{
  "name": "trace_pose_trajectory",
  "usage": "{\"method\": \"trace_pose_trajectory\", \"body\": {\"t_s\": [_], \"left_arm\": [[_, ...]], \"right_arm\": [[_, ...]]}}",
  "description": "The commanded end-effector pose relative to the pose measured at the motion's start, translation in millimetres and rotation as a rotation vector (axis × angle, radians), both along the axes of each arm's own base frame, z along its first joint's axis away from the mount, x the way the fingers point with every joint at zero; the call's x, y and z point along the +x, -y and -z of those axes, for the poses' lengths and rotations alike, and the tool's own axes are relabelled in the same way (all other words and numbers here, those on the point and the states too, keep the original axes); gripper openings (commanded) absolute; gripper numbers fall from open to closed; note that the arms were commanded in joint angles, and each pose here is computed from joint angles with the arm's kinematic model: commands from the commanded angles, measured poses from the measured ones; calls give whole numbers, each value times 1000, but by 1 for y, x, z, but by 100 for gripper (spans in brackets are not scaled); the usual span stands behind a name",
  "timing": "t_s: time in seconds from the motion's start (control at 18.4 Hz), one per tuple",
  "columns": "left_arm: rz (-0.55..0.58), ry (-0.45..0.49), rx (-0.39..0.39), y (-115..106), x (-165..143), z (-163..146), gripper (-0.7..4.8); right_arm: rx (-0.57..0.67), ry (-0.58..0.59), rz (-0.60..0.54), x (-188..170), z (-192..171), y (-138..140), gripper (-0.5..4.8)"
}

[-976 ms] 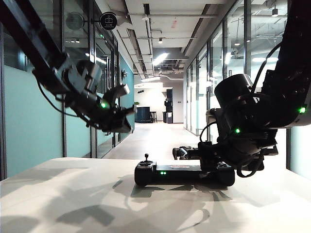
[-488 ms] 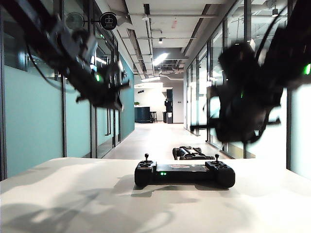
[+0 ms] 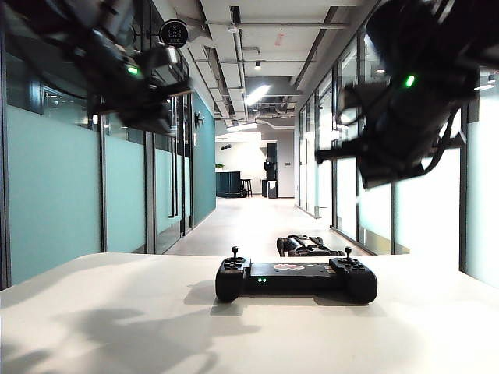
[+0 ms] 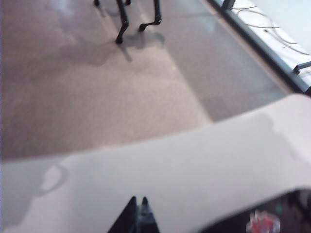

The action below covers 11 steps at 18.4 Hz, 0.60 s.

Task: Push the left joystick on the remote control sitting on the white table backward to make the robot dog back up in a straight line until it returns close to you.

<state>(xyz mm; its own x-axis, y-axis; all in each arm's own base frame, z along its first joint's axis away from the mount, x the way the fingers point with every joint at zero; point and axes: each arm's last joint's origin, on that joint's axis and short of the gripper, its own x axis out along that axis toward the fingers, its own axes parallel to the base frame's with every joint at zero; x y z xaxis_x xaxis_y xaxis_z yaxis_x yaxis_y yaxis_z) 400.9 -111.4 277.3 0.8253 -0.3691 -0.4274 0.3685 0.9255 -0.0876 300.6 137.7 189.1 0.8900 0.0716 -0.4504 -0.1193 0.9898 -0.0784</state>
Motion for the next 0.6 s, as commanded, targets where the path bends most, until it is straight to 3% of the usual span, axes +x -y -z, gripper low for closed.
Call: {"method": "trace_pose_trajectory", "body": {"t_s": [0.05, 0.33, 0.6], "left_arm": [[-36, 74, -11, -12, -40, -10, -5], [-117, 168, 1, -36, -120, -3, -5], [-100, 252, 34, -53, -184, 13, -5]], "right_arm": [[31, 36, -64, -16, -14, 6, -2], [39, 86, -132, -49, -28, 20, -2], [44, 148, -163, -76, -45, 33, -2]]}}
